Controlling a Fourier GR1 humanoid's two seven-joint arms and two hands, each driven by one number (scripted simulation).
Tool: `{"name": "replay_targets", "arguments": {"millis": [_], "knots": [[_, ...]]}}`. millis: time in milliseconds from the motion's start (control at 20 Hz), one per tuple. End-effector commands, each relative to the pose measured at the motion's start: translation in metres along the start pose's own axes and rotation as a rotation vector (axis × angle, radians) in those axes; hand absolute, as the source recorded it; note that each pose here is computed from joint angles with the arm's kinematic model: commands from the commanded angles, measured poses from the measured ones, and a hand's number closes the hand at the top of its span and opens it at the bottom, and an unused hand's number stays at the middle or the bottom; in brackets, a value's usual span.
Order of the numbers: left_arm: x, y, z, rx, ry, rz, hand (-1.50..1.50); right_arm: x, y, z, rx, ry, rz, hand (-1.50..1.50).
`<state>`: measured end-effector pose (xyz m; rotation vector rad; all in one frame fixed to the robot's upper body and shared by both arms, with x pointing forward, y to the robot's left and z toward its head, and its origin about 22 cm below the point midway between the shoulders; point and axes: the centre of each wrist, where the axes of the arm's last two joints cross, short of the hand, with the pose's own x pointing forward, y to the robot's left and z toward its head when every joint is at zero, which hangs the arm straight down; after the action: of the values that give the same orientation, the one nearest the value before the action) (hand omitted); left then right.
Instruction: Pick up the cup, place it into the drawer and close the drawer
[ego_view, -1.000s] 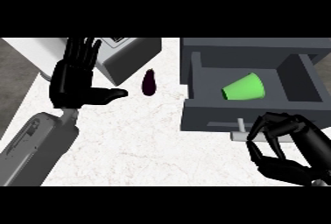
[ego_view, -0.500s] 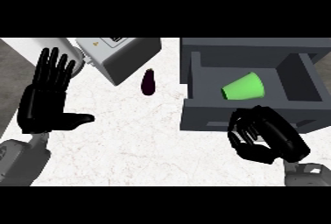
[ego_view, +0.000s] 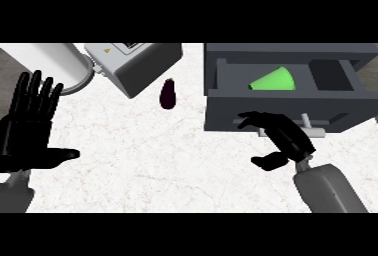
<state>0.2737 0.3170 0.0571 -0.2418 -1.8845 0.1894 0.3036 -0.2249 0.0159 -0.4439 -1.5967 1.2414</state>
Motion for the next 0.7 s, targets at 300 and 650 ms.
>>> {"name": "replay_targets", "arguments": {"millis": [300, 650], "knots": [[-0.008, 0.027, 0.003, 0.012, 0.014, 0.031, -1.50, -0.038, 0.025, -0.055, 0.049, 0.039, -0.013, -1.50], [0.004, 0.044, 0.025, -0.026, 0.008, 0.032, -1.50, -0.067, 0.002, -0.071, 0.069, 0.056, -0.085, -1.50]]}}
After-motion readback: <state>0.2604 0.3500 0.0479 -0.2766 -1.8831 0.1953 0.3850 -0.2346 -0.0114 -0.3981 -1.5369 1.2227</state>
